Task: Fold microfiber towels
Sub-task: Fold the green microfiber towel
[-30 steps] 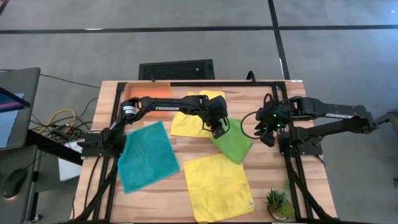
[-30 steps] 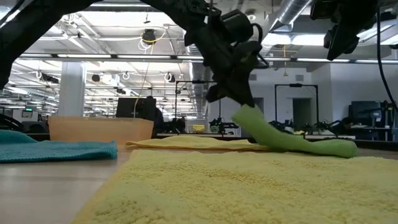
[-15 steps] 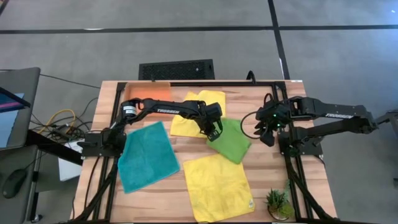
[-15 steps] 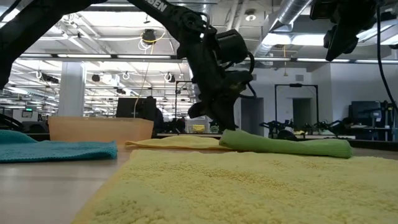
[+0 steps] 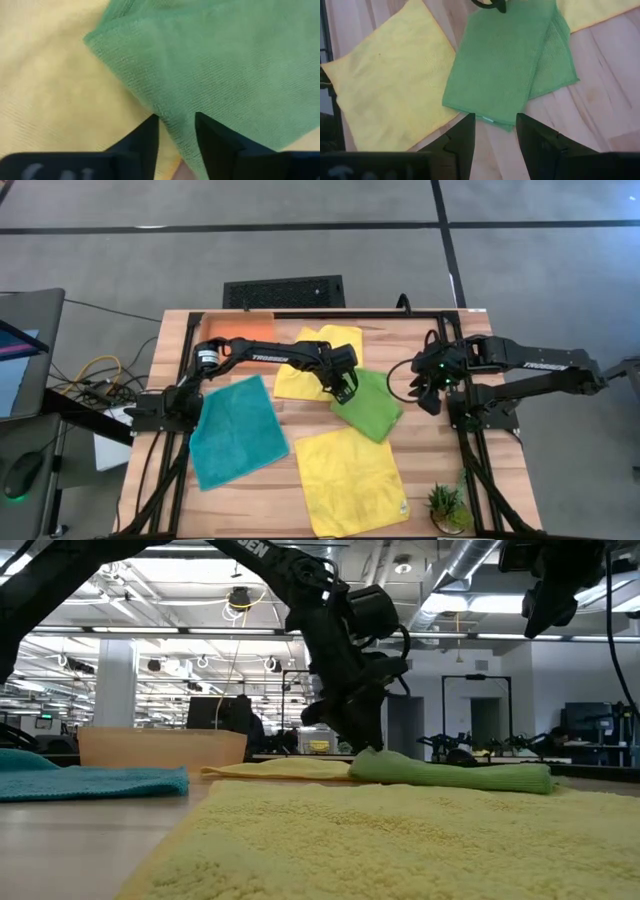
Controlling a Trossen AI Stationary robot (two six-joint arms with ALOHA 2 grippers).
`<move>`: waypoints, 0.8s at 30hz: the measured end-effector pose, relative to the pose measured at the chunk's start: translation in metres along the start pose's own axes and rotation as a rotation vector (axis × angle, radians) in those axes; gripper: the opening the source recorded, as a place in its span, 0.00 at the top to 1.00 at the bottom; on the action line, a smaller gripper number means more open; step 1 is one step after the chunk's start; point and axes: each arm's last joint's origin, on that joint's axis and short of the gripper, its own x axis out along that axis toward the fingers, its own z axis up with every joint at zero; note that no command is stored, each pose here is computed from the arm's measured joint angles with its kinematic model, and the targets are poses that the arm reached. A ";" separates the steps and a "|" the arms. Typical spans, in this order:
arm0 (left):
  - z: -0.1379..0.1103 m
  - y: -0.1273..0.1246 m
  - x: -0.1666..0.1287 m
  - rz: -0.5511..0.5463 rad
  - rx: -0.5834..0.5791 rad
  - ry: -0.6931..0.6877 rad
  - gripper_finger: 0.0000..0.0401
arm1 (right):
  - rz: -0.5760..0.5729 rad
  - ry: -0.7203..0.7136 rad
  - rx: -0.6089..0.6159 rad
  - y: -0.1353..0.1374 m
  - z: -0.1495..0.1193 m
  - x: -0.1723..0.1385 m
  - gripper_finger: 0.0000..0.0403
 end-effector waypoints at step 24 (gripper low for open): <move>0.011 -0.014 -0.156 0.043 0.042 -0.187 0.59 | -0.041 0.279 0.577 -0.033 0.002 0.075 0.59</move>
